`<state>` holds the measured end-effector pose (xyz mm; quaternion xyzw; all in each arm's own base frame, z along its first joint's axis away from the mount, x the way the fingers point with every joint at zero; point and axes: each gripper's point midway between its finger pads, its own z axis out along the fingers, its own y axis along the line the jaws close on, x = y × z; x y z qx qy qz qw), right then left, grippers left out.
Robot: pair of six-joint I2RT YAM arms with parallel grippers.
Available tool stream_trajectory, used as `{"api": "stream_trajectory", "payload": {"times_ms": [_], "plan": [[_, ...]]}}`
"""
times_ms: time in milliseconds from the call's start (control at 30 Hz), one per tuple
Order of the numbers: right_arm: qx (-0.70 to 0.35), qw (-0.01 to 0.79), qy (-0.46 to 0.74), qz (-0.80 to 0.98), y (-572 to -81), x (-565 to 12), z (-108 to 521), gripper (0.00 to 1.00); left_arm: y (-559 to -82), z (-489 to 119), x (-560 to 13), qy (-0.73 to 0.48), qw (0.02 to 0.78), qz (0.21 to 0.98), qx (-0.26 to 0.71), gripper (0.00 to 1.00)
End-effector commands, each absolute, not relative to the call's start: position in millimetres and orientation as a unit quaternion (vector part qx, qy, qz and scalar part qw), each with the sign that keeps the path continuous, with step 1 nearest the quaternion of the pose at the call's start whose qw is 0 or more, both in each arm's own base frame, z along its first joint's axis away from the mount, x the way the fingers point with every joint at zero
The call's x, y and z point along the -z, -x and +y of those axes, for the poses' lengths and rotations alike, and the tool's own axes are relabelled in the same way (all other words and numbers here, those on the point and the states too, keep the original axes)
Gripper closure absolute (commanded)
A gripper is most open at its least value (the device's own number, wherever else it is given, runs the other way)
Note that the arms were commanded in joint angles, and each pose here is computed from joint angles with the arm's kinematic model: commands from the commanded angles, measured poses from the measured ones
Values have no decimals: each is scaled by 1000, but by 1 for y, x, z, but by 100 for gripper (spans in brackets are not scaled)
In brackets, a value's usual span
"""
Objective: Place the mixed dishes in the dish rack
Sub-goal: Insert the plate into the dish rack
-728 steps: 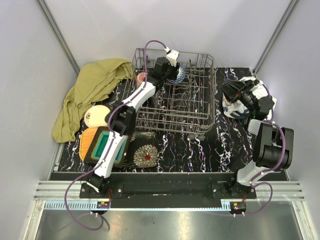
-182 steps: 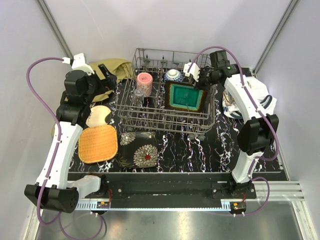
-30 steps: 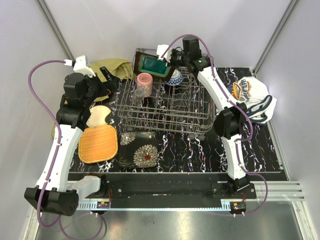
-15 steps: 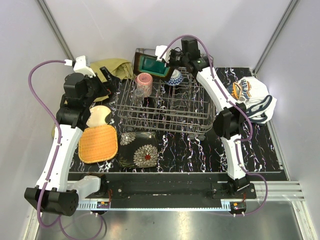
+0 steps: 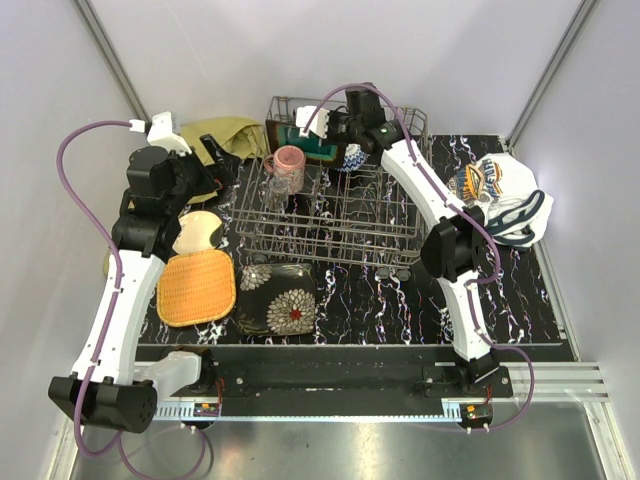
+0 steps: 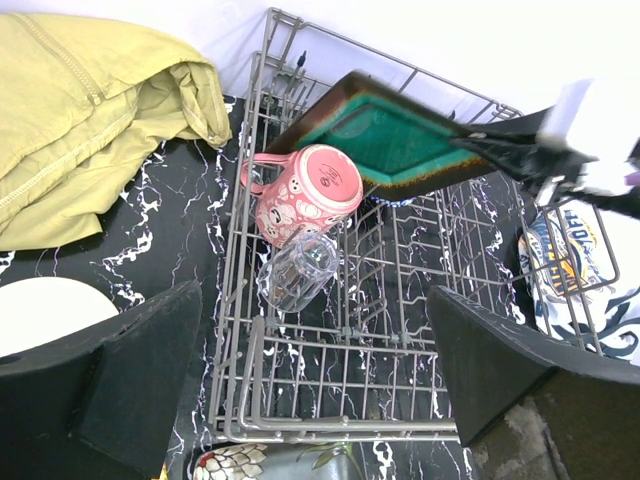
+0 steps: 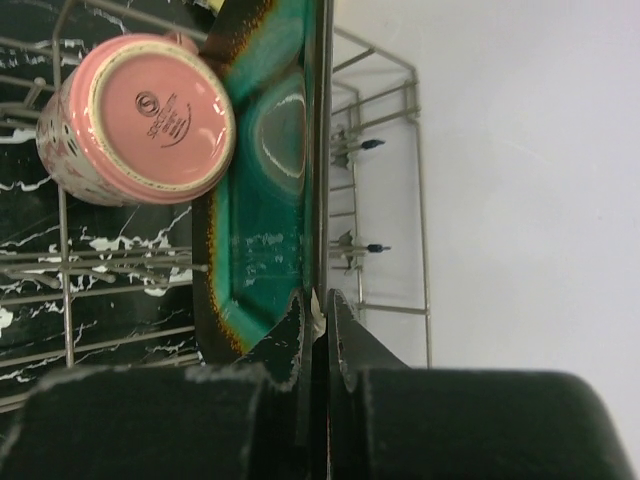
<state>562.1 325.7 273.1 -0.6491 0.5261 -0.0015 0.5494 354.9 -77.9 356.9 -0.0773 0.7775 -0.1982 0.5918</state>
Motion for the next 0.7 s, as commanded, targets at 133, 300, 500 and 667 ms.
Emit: {"api": "stream_trajectory", "payload": {"times_ms": [133, 300, 500, 667], "plan": [[128, 565, 645, 499, -579, -312, 302, 100, -342, -79, -377, 64, 615, 757, 210, 1], [117, 567, 638, 507, -580, -306, 308, 100, -338, -78, -378, 61, 617, 757, 208, 1], [97, 569, 631, 518, -585, -295, 317, 100, -335, -77, -376, 60, 614, 759, 205, 1], [79, 573, 624, 525, -591, -285, 325, 100, -335, -78, -374, 58, 612, 761, 206, 1]]}}
